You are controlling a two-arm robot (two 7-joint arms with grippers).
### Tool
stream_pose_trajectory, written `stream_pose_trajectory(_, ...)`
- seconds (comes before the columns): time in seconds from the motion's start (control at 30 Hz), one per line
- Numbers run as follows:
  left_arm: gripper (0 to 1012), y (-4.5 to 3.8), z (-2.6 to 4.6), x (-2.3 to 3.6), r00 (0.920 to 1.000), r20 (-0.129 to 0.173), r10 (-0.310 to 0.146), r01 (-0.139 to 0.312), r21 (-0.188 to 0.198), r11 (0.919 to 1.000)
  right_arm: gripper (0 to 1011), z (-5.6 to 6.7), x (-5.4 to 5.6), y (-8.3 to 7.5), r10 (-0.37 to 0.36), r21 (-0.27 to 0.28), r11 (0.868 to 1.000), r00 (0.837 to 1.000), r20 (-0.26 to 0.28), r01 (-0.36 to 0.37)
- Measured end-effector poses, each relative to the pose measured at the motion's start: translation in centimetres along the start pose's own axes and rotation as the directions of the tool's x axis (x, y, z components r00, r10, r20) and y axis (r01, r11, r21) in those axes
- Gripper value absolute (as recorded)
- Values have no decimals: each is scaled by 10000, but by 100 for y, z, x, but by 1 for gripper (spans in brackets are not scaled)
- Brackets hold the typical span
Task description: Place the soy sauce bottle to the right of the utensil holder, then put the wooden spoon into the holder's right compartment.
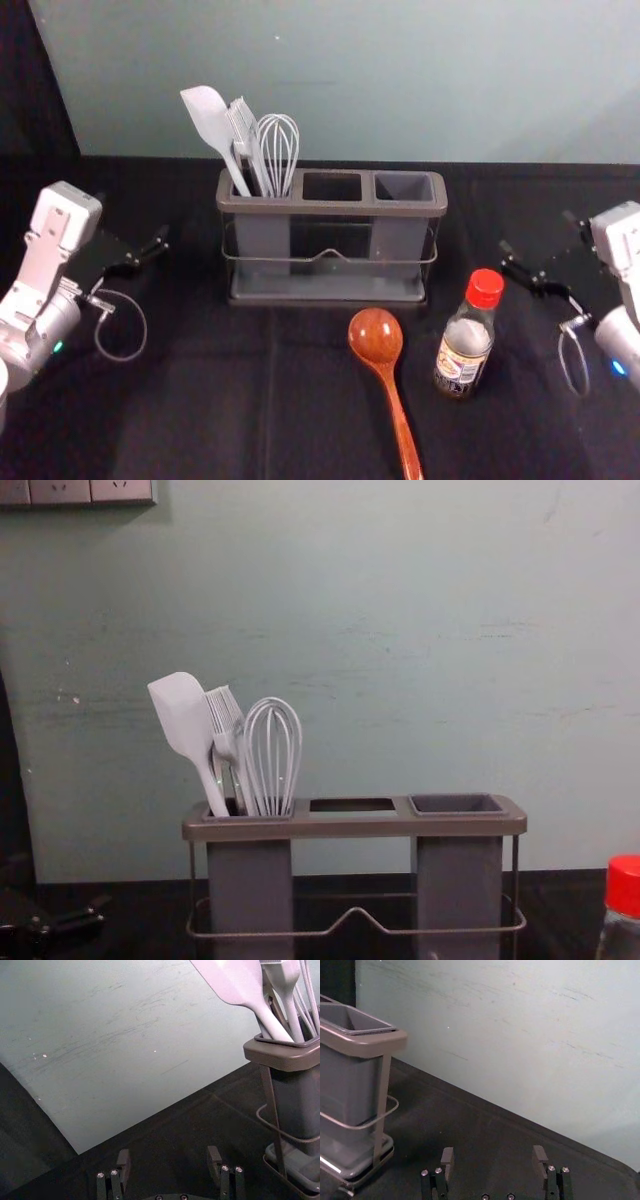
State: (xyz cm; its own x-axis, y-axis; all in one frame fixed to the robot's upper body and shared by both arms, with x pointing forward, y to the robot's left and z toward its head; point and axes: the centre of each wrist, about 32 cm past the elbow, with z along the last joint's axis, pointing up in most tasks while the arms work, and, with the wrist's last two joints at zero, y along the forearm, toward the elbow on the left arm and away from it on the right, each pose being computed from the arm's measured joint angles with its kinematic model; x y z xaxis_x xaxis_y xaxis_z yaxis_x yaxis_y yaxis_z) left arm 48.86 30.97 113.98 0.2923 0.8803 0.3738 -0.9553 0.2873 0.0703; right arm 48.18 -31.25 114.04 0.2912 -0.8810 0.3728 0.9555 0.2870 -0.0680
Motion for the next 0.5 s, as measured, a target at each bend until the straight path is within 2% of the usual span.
stream_pose_trajectory(0.23, 1005, 0, 0, 0, 10000, -1, 0, 0, 0, 10000, 1003, 2, 26, -183, 0, 160, 9999, 10000, -50, 1)
stream_pose_trajectory(0.5, 1005, 0, 0, -1, 10000, -1, -1, 1, 0, 10000, 1003, 37, 25, -426, 353, 477, 9983, 9991, -251, -341)
